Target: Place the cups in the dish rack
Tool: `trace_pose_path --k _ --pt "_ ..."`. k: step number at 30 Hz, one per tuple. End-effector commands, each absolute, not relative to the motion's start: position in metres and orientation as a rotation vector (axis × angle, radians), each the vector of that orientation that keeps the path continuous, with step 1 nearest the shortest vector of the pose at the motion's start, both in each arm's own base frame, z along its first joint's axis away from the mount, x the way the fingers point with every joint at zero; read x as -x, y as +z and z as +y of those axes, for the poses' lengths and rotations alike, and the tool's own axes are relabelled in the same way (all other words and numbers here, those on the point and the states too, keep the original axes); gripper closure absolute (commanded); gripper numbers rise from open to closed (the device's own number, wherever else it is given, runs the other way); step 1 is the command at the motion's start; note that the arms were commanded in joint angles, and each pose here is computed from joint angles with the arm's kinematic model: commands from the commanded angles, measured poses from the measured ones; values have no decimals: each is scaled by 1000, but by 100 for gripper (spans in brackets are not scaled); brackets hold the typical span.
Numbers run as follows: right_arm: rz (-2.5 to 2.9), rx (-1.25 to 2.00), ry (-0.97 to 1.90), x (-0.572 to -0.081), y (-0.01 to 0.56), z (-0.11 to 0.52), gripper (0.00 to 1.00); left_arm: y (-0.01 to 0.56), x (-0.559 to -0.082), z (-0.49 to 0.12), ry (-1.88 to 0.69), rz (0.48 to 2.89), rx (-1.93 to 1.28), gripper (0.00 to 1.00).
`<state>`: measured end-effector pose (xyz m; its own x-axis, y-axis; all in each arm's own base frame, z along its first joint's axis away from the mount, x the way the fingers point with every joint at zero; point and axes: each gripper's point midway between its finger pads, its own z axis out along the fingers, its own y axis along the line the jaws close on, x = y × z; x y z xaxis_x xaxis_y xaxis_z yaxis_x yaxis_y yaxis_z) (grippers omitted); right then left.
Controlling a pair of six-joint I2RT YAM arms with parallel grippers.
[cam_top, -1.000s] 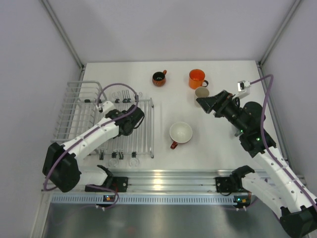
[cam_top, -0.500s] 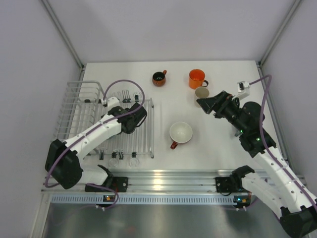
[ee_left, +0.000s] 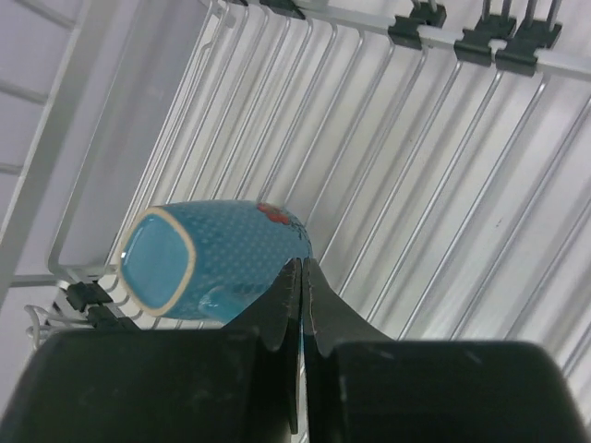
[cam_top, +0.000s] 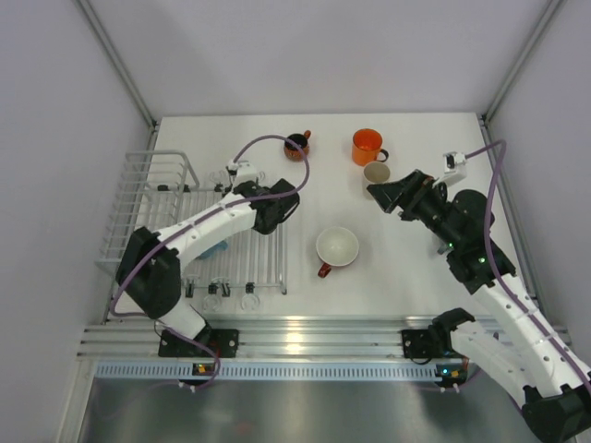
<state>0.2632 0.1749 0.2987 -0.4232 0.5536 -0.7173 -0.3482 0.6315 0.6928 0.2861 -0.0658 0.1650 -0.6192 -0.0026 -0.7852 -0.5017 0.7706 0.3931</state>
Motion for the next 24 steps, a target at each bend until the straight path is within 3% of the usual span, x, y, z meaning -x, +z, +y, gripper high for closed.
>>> trace_pose_path --k 1,9,24 --pt "1652 -135 994 -256 332 169 15 160 -296 -65 893 2120 282 100" --pt "1622 -119 917 -248 338 155 15 126 -292 -27 1023 2213 351 100" --pt "1617 -112 887 -247 337 151 15 105 -265 -4 931 2333 469 100"
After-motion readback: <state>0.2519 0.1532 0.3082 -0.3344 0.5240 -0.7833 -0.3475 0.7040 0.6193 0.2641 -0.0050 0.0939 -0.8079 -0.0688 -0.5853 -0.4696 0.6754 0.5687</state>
